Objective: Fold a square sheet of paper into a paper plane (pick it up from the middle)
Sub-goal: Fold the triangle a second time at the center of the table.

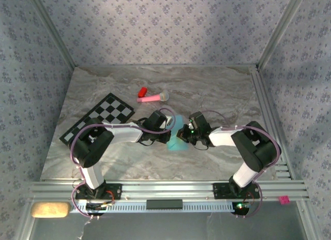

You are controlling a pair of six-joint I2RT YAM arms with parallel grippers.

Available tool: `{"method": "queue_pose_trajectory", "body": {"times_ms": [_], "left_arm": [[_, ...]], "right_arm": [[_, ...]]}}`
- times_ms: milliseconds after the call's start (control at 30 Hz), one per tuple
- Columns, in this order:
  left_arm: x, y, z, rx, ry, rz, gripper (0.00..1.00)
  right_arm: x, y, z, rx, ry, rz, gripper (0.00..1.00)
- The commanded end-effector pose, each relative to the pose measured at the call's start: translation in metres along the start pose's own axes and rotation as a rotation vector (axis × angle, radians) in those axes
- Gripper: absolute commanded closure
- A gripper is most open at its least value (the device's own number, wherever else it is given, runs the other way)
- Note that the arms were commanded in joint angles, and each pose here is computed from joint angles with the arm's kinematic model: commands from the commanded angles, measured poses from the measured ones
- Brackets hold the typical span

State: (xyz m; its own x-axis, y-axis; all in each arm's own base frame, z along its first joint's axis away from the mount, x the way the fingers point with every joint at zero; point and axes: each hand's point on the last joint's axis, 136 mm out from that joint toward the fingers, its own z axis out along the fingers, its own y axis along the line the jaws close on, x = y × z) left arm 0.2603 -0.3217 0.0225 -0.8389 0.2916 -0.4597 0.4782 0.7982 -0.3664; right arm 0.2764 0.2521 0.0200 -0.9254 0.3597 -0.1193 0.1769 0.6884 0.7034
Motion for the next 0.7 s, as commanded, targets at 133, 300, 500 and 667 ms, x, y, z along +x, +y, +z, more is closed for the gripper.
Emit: {"method": "queue_pose_trajectory", "body": {"times_ms": [133, 300, 500, 667], "left_arm": [[0.031, 0.023, 0.003, -0.082, 0.097, -0.002, 0.96], [0.031, 0.023, 0.004, -0.08, 0.1, -0.003, 0.96], [0.032, 0.023, 0.004, -0.08, 0.103, 0.0, 0.96], [0.031, 0.023, 0.004, -0.08, 0.102, -0.002, 0.96]], "right_arm": [[-0.002, 0.01, -0.01, -0.009, 0.024, -0.009, 0.98], [-0.017, 0.022, -0.015, -0.003, 0.004, -0.039, 0.98], [-0.017, -0.018, -0.004, 0.098, 0.002, 0.033, 0.98], [-0.011, -0.053, -0.003, 0.175, -0.021, 0.098, 0.98]]}}
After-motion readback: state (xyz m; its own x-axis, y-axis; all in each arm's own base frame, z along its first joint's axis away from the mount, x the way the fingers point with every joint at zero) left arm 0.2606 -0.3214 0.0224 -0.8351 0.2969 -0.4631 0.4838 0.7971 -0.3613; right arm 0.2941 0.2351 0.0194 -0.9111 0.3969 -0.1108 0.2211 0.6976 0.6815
